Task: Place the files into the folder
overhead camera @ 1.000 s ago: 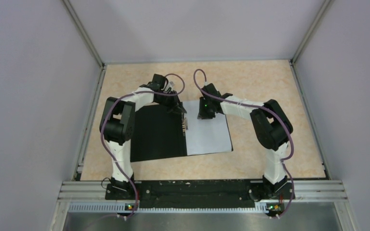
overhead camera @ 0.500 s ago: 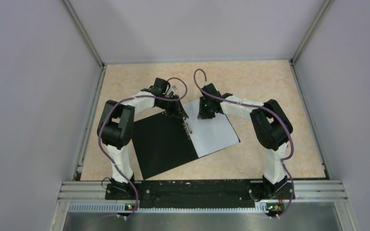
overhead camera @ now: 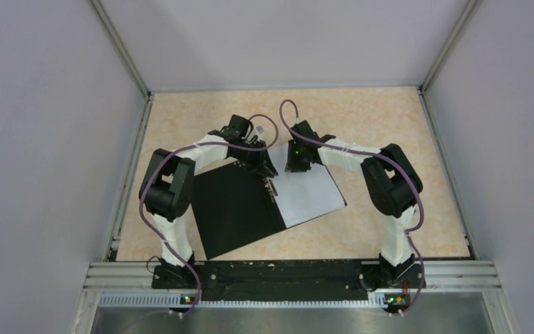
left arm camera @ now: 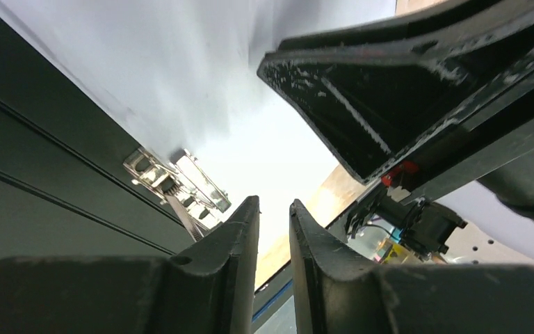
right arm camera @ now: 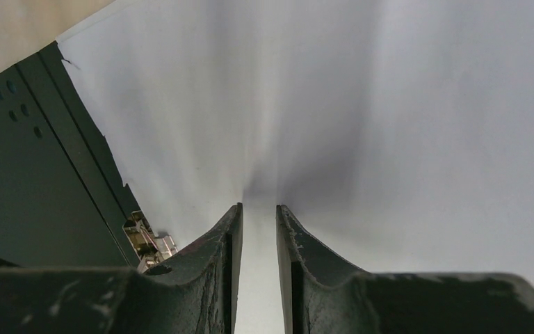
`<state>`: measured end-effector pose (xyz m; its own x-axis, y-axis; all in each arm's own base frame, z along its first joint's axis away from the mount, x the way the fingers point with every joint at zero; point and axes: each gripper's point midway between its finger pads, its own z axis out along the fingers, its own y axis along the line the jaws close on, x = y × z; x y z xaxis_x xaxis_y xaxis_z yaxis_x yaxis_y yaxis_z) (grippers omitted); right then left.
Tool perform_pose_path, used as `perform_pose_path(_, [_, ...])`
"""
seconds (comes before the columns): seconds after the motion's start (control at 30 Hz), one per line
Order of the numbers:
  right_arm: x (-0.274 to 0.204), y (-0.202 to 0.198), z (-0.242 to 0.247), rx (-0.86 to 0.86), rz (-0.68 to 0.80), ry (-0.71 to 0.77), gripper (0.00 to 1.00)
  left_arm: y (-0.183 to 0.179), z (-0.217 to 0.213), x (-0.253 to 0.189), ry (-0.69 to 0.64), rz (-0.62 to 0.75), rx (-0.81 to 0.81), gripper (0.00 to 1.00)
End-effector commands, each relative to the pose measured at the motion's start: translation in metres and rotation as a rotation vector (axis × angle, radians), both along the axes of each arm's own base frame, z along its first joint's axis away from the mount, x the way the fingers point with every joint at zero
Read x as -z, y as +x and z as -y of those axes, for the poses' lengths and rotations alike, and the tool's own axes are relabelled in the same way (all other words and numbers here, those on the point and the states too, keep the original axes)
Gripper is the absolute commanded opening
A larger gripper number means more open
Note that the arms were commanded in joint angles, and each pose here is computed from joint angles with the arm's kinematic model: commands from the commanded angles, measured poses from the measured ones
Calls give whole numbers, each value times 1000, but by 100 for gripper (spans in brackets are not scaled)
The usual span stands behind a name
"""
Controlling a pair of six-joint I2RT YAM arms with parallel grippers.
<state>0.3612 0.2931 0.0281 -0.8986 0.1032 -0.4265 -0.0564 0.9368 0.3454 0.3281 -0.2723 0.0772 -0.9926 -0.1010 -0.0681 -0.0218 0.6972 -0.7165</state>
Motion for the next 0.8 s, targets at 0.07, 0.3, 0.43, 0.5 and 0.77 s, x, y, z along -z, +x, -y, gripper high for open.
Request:
perform_pose_path(0.07, [8, -1, 2, 12, 0, -40, 25, -12, 10, -12, -9, 59, 18, 27])
perform_pose_path(0.3, [-22, 8, -3, 6, 53, -13, 26, 11, -1, -53, 70, 199, -29, 31])
perform_pose_path(0.43, [-45, 10, -4, -1, 90, 0, 29, 20, -28, -65, 224, 253, -120, 34])
perform_pose_path(0.5, [-56, 9, -5, -6, 109, 5, 31, 20, -44, -61, 306, 253, -180, 34])
perform_pose_path(0.77, [-84, -13, -11, -51, 160, 11, 31, -3, -64, -15, 364, 163, -270, 19])
